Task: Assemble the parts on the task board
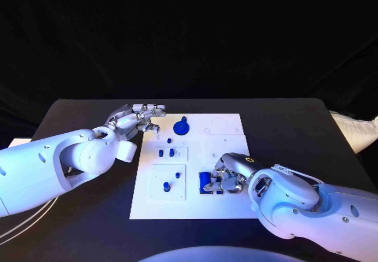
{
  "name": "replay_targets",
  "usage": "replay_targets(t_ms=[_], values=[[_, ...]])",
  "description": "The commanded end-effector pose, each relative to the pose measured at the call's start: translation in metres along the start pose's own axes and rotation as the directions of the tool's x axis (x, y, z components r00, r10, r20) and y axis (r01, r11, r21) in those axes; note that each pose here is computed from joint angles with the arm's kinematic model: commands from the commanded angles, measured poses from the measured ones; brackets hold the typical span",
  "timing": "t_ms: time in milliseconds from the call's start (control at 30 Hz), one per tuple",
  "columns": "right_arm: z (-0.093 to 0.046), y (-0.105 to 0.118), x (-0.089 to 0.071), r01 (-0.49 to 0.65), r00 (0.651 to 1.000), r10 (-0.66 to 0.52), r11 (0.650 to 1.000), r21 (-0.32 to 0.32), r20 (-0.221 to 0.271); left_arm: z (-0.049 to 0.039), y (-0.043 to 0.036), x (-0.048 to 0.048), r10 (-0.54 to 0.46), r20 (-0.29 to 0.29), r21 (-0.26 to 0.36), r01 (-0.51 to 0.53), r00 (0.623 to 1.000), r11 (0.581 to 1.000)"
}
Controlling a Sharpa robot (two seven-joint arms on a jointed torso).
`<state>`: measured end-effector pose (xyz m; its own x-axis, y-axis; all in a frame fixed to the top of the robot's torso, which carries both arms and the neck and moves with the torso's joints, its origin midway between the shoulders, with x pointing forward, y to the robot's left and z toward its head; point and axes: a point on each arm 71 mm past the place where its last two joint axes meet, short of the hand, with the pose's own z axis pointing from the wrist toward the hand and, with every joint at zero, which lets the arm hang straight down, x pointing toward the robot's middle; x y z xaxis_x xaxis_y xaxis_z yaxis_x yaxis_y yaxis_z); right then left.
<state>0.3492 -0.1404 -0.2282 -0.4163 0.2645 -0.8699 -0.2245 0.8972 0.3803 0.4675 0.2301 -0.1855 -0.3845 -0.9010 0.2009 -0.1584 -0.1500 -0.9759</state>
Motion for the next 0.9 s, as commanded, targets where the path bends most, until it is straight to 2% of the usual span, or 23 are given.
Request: replay_targets(t_ms=[33, 467, 733, 900], values=[[0.002, -0.005, 0.002, 0.083, 0.997, -0.083, 0.996, 0.045, 0.0, 0.0, -0.0006, 0.0026, -0.003, -0.021, 0.007, 0.003, 1.0, 1.0], [0.002, -0.004, 0.0, 0.078, 0.996, -0.079, 0.996, 0.041, 0.031, -0.0002, -0.0007, 0.0023, -0.002, -0.02, 0.007, 0.002, 1.0, 1.0], [-0.005, -0.012, -0.004, -0.048, 0.999, 0.048, 0.999, 0.016, 0.013, 0.0001, 0.0, 0.0016, -0.002, -0.019, 0.005, 0.002, 1.0, 1.0], [-0.005, -0.019, -0.012, -0.168, 0.985, 0.168, 0.986, -0.005, 0.037, 0.0002, 0.0022, 0.0009, -0.001, -0.018, 0.0, 0.001, 1.0, 1.0]])
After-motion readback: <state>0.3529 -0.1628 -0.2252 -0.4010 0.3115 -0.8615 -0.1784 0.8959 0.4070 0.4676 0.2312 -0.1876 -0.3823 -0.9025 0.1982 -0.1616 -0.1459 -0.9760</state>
